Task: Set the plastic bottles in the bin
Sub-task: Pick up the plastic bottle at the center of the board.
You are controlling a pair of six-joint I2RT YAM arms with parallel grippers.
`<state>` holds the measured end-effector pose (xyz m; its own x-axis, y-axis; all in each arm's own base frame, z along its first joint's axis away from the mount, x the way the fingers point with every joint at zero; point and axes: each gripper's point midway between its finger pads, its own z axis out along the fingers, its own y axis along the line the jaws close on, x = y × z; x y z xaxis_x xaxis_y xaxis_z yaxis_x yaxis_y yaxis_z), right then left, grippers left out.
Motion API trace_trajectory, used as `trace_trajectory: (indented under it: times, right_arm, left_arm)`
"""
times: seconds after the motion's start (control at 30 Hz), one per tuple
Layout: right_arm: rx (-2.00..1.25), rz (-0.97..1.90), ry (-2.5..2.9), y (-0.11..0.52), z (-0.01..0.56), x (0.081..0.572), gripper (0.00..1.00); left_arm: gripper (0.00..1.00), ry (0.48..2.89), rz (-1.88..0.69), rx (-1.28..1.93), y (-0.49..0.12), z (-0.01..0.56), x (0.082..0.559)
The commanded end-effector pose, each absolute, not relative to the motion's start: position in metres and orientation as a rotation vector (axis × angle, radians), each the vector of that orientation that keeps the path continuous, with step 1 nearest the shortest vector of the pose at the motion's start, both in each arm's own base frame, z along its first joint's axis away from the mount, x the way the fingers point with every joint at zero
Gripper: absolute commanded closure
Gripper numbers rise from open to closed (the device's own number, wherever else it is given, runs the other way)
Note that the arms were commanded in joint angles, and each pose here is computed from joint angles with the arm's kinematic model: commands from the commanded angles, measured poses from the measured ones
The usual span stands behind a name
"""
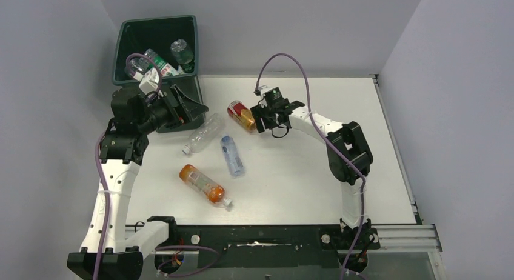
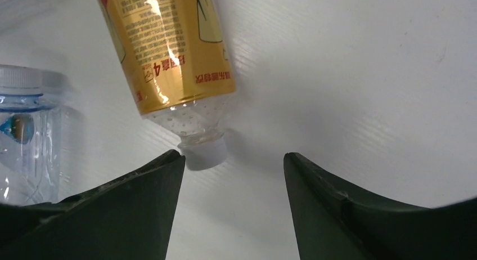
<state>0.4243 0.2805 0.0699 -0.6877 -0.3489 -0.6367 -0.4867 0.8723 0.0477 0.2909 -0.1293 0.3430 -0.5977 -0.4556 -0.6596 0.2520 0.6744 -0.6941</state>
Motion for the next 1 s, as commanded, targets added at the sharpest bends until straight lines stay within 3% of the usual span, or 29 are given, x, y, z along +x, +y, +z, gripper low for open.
trace_trajectory:
  times: [0.0, 0.53, 0.83, 0.97]
  right_arm:
    - [-0.638, 0.359, 2.303, 0.298, 0.085, 0.447, 0.35]
    - [-0.682, 0.451, 2.315, 0.318, 0.063, 0.449, 0.47]
    - [-0.716, 0.442, 2.318, 0.322, 0.057, 0.456, 0.41]
    - [-0.723, 0.449, 2.318, 0.322, 0.056, 0.454, 0.52]
  left_arm:
    - [0.16, 1.954, -0.952, -0.114, -0.128, 0.351, 0.295]
    - [0.16, 1.994, -0.932, -0.113, -0.127, 0.34, 0.301]
    - [0.16, 2.011, -0.916, -0.115, -0.125, 0.336, 0.3]
    - [0.16, 2.018, -0.915, -0.12, -0.125, 0.333, 0.299]
